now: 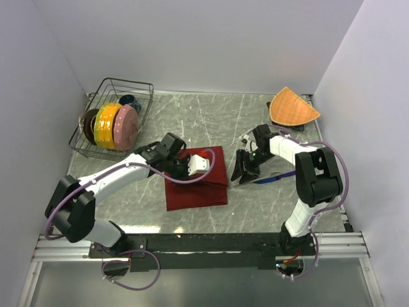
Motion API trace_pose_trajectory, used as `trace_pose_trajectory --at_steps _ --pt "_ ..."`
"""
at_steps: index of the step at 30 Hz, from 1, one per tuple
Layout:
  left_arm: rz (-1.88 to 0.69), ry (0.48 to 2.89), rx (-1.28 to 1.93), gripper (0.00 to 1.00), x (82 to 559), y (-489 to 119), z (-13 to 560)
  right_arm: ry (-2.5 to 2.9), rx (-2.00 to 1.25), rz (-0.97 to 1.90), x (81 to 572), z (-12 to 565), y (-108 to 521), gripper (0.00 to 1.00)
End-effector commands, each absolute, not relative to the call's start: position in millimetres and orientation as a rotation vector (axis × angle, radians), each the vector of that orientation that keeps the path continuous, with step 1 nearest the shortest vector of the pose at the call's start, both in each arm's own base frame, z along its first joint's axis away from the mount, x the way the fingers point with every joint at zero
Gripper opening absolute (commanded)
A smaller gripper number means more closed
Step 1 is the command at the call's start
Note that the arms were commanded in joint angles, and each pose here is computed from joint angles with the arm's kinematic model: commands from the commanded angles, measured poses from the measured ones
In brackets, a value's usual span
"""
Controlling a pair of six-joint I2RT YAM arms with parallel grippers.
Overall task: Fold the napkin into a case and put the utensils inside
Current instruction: Fold the square-folded napkin at the center of the board.
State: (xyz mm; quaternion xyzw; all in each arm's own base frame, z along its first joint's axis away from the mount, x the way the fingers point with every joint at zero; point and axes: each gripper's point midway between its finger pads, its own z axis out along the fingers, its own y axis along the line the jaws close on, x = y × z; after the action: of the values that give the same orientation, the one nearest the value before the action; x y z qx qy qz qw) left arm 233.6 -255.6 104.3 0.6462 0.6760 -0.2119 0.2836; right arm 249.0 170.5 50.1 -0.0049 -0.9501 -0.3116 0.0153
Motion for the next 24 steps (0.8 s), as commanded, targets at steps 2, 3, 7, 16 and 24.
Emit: trace_pose_trajectory --at_steps 2,3,7,16,24 --pt "-0.669 1.81 1.715 0.01 207 -264 109 -2.967 -0.01 -1.018 257 60 173 0.52" --pt "-0.671 1.817 1.72 0.01 205 -263 105 -2.968 -0.012 -1.019 257 61 173 0.52" --pt "-0.675 1.831 1.75 0.01 196 -255 93 -2.966 -0.009 -1.023 256 61 173 0.52" --pt "-0.711 1.843 1.746 0.01 185 -256 89 -2.961 0.003 -1.052 255 64 176 0.52" --pt "-0.748 1.841 1.723 0.01 185 -262 99 -2.953 0.013 -1.084 254 69 178 0.52"
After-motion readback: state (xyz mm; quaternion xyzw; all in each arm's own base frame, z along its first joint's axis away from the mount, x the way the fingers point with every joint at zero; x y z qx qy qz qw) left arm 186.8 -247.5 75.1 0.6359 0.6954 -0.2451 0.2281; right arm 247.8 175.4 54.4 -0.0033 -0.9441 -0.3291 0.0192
